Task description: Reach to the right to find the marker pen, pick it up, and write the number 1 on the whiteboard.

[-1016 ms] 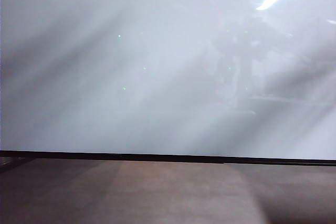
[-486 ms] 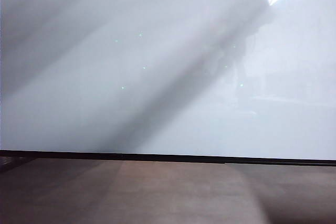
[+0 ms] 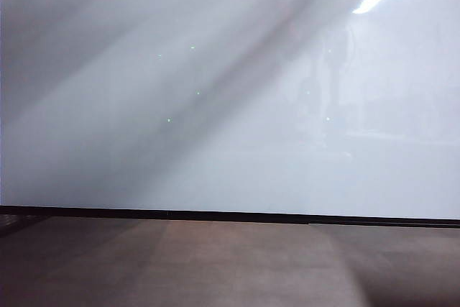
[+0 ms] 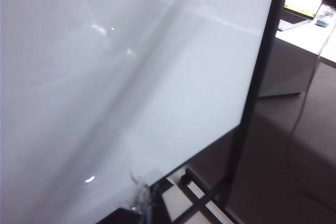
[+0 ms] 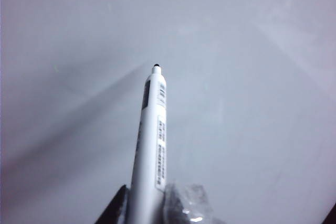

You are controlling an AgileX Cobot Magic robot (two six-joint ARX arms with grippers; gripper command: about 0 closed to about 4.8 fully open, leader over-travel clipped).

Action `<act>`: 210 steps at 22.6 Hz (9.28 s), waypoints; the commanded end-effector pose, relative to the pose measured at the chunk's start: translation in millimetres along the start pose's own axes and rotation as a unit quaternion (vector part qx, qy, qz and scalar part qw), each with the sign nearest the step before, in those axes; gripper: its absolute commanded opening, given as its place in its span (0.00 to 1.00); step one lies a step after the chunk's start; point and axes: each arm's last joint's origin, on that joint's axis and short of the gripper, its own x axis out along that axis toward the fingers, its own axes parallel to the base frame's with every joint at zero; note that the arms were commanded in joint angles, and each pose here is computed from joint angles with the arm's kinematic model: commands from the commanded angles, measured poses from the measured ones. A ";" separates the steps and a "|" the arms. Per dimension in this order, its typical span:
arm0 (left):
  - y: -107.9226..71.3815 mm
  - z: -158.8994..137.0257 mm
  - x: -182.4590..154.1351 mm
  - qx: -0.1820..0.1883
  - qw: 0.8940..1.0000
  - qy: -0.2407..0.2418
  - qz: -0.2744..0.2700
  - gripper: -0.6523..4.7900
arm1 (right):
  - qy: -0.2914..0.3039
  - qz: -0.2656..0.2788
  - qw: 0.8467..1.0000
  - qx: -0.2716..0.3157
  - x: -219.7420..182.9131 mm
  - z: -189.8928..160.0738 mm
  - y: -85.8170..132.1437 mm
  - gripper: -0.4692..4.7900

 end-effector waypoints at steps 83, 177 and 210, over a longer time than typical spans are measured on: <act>0.4 0.5 -6.1 0.001 0.999 0.031 0.019 0.11 | 0.197 -0.059 0.976 -0.070 75.8 -29.2 1.3 0.08; -32.7 -298.3 -70.6 -0.148 0.988 -0.016 0.047 0.11 | 0.052 0.162 0.975 0.142 -148.4 -277.5 14.2 0.08; 17.8 -311.0 -119.2 -0.134 0.922 -0.138 0.336 0.11 | 0.025 0.064 0.987 0.146 -150.2 -284.3 -6.7 0.08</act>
